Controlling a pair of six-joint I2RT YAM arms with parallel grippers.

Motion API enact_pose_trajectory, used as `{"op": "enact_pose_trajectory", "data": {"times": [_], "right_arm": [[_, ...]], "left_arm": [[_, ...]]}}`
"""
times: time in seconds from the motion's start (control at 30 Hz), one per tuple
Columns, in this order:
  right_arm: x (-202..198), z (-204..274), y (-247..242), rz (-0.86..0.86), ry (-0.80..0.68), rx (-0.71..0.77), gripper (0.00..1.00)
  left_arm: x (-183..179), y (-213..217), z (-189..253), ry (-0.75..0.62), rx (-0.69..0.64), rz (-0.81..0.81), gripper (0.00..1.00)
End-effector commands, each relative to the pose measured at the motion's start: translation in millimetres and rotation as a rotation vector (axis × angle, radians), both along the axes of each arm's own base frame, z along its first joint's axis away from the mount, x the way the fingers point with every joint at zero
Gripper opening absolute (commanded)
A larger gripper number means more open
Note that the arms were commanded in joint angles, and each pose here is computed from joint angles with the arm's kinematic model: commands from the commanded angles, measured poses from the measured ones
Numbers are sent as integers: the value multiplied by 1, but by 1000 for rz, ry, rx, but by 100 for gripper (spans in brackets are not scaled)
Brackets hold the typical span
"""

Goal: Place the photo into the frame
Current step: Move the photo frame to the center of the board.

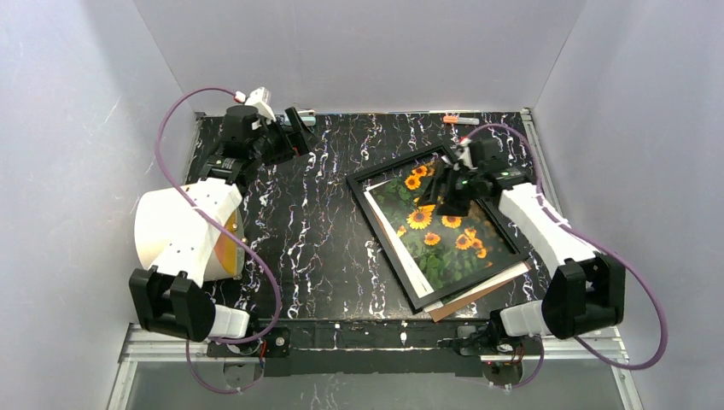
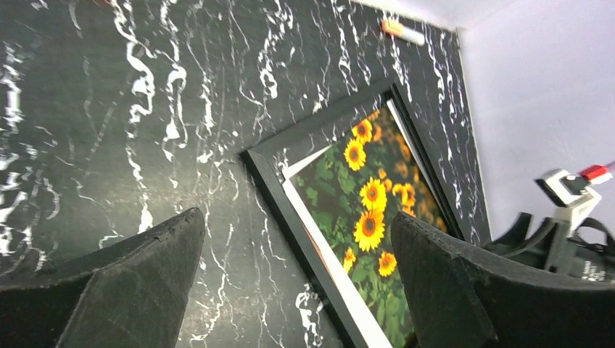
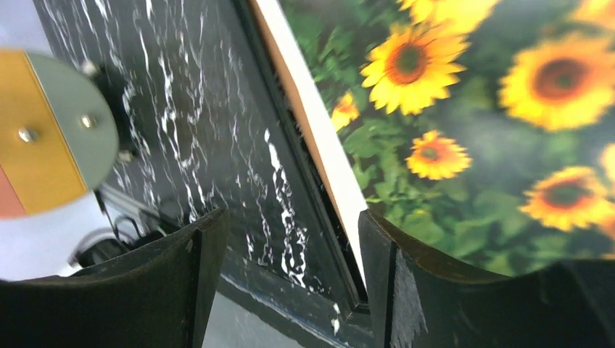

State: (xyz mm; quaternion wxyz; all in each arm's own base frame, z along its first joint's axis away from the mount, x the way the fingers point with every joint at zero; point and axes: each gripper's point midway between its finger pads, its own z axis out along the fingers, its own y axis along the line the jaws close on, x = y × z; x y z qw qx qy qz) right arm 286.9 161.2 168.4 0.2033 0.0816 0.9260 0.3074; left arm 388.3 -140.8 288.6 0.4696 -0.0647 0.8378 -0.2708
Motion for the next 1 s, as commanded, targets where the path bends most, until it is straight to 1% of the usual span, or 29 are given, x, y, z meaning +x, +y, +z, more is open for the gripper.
{"op": "enact_pose_trajectory", "data": {"times": [0.0,0.1,0.2,0.3,0.4,0.6,0.77,0.97], "right_arm": [[-17,-19,54,172,-9,-43,72],[-20,-44,79,213,27,-94,66],[-23,-65,104,280,38,-156,66],[-22,-86,118,337,51,-269,66],[-24,-107,121,364,71,-377,62],[-37,-118,130,418,61,-441,53],[-44,-129,129,418,46,-537,44],[-45,-137,139,437,-6,-612,41]], "left_arm": [[-4,-28,14,-18,-71,-110,98],[-4,-25,9,-2,-31,-94,98],[-3,-24,9,-10,-12,-92,98],[-2,-23,8,-13,0,-95,99],[0,-21,6,-11,7,-82,99],[0,-16,1,4,30,-56,98],[-3,-13,-2,12,33,-40,99],[-5,-5,3,5,51,-6,98]]}}
